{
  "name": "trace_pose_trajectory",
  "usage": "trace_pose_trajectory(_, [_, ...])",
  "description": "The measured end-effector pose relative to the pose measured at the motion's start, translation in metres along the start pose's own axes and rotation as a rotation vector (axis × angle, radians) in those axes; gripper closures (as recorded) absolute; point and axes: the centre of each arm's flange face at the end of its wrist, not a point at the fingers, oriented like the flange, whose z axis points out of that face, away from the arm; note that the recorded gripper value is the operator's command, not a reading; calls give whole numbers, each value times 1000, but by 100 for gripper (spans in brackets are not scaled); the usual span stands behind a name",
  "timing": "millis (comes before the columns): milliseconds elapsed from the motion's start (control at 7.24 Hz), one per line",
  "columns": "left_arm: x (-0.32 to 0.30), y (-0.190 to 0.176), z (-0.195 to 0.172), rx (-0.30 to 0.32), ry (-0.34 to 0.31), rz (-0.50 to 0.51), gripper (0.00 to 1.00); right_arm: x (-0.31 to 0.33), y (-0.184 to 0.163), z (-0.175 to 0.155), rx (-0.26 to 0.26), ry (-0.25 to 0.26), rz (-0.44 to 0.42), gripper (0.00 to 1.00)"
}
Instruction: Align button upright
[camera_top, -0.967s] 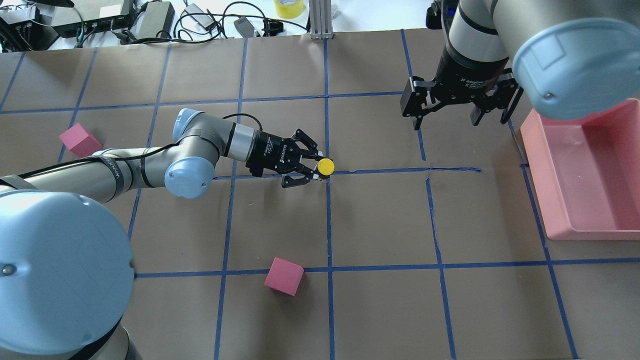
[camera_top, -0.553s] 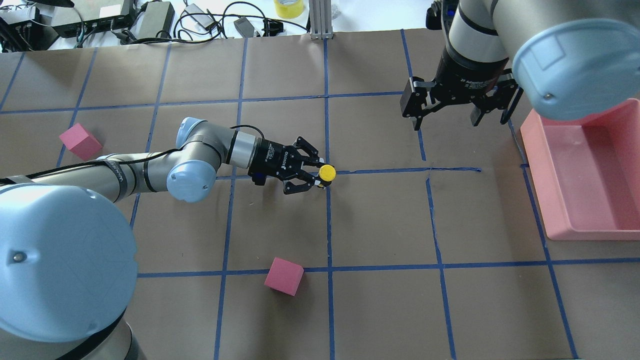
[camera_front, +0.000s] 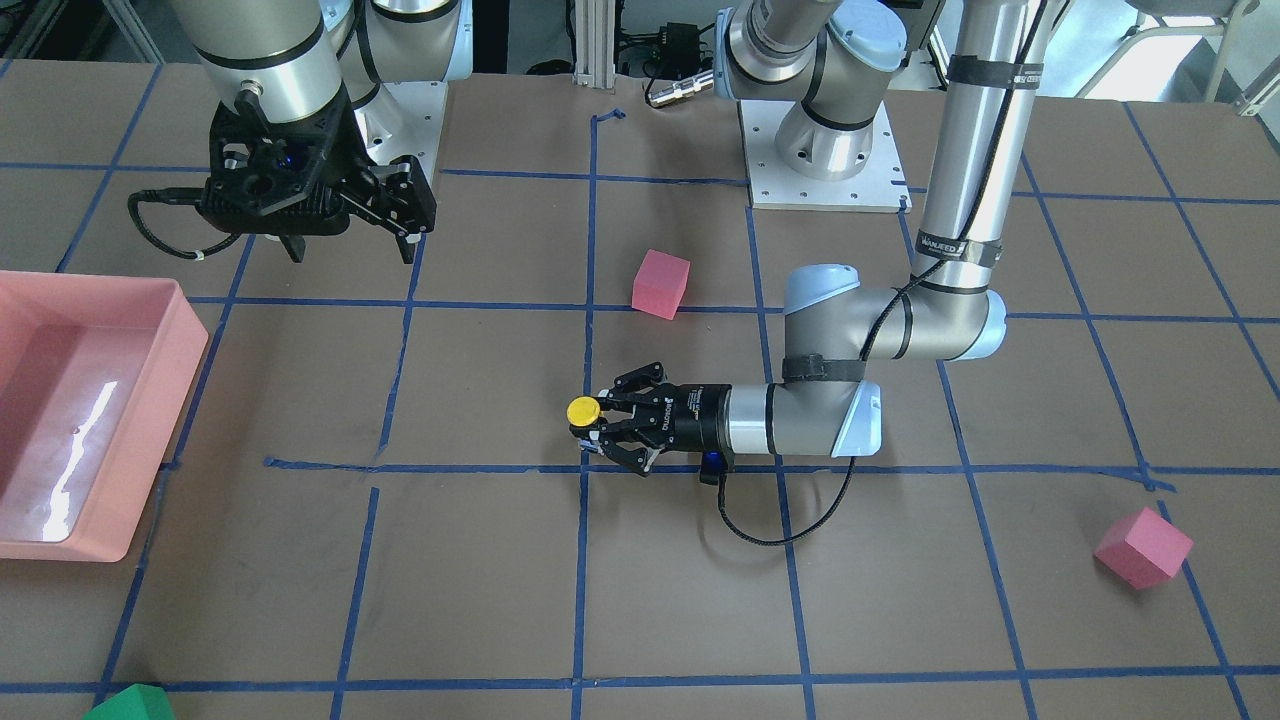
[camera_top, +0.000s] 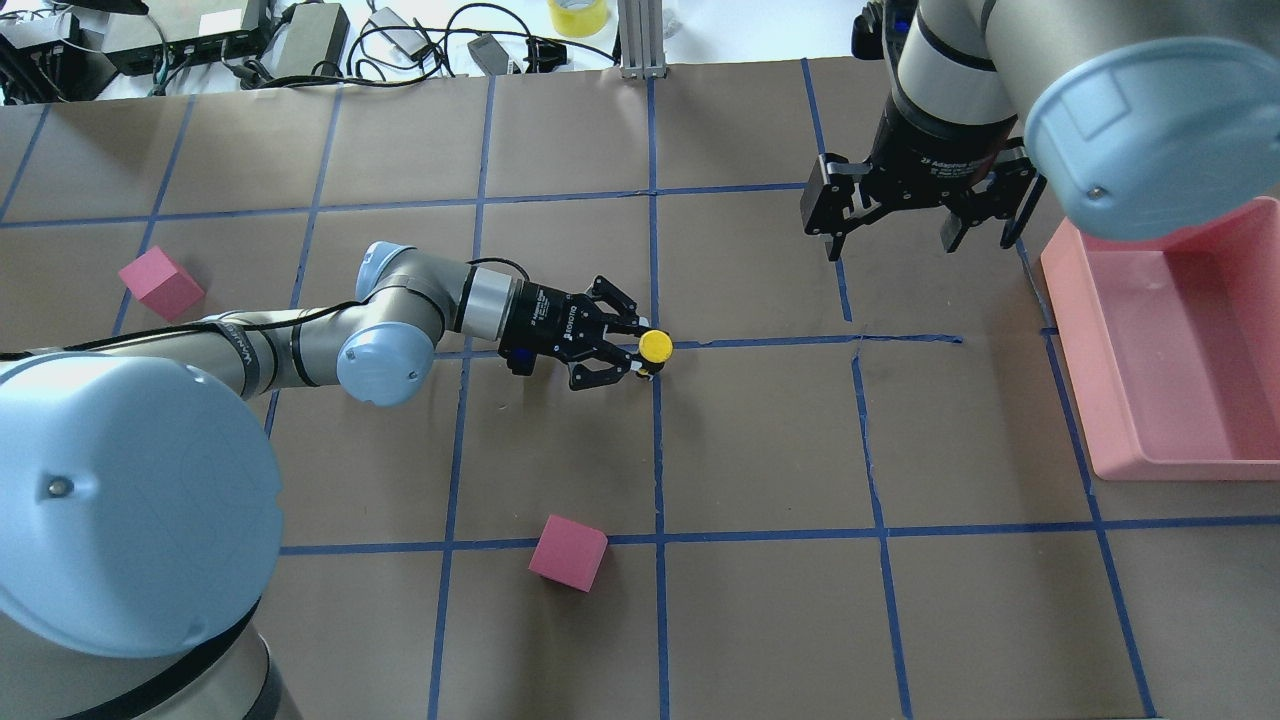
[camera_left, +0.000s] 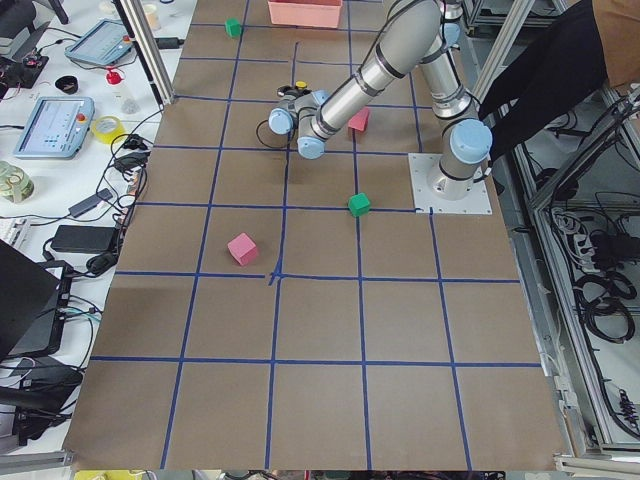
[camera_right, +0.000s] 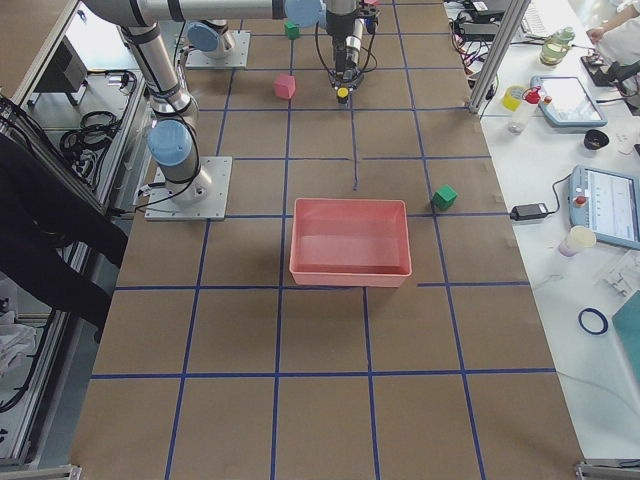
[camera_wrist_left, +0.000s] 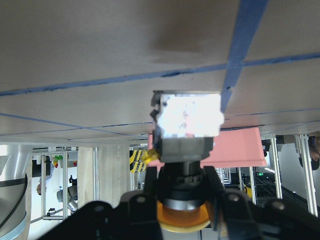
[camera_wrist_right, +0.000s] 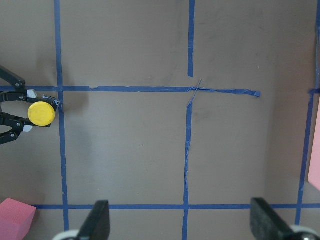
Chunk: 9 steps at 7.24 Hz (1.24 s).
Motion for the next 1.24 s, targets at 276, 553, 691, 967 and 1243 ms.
trace_pose_trajectory(276, [2, -3, -9, 7, 11, -12, 8, 0, 0, 0, 0, 0, 0, 0])
trace_pose_trajectory(553, [3, -5, -14, 8, 21, -17, 8, 0, 0, 0, 0, 0, 0, 0])
trace_pose_trajectory(691, [3, -5, -15, 9, 22, -17, 8, 0, 0, 0, 0, 0, 0, 0])
trace_pose_trajectory(967, [6, -1, -21, 13, 31, -17, 0, 0, 0, 0, 0, 0, 0, 0])
trace_pose_trajectory(1243, [27, 20, -66, 150, 50, 13, 0, 0, 0, 0, 0, 0, 0, 0])
